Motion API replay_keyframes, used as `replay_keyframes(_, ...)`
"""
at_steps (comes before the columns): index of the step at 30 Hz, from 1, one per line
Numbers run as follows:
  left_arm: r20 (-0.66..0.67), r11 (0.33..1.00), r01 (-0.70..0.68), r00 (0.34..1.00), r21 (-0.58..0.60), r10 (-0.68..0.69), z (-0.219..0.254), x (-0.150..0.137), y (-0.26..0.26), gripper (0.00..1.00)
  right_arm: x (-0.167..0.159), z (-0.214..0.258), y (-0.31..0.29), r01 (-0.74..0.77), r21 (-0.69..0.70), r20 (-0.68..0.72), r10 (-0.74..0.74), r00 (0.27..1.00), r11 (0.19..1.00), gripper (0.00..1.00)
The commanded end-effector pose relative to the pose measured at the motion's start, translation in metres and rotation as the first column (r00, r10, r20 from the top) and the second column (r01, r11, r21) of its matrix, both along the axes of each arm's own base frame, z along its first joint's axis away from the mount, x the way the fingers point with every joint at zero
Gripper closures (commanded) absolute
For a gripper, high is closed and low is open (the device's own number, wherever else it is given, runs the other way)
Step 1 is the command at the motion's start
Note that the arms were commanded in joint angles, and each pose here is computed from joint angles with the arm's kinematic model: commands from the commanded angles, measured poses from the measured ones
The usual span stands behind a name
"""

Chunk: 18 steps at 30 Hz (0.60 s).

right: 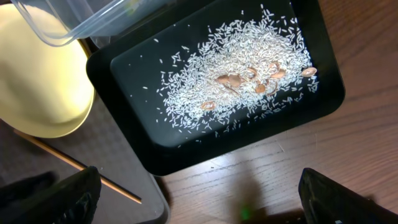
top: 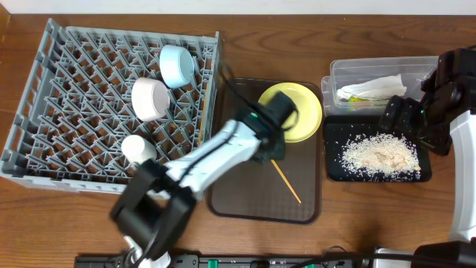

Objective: Sort waste into correct bins and load items into the dishwasher
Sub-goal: 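Grasp the second wooden chopstick with the left gripper, then carry the second chopstick into the dish rack and release it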

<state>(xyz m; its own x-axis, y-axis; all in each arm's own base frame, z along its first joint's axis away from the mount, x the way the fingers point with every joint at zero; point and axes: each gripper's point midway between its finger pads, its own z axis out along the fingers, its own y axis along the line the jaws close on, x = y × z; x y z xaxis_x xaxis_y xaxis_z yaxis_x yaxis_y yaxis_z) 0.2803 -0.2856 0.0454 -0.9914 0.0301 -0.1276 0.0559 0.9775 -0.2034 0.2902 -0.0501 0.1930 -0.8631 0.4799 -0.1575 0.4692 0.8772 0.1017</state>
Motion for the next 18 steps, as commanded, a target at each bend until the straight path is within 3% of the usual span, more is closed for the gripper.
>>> replay_keyframes(1,-0.017,0.998,-0.005,1.000,0.060,0.006,-0.029,-0.008,-0.004,0.50,0.002,0.005,-0.003,-0.007,-0.014,0.013,0.007,1.000,1.000,0.01)
replay_keyframes(9,-0.085,0.991,0.012,0.996,0.131,-0.001,-0.061,-0.020,0.002,0.52,0.002,0.005,-0.003,-0.007,-0.015,0.014,0.008,1.000,1.000,0.01)
replay_keyframes(11,-0.094,0.989,0.010,0.996,0.147,0.003,-0.061,-0.022,0.006,0.65,0.002,0.005,-0.003,-0.007,-0.014,0.013,0.008,1.000,1.000,0.01)
replay_keyframes(13,-0.099,0.987,0.005,0.995,0.163,0.011,-0.062,-0.022,0.011,0.86,0.002,0.005,-0.003,-0.007,-0.014,0.013,0.008,1.000,1.000,0.01)
replay_keyframes(18,-0.116,0.982,-0.032,0.992,0.185,0.055,-0.060,-0.017,0.027,0.92,0.002,0.005,-0.003,-0.007,-0.014,0.013,0.008,1.000,1.000,0.01)
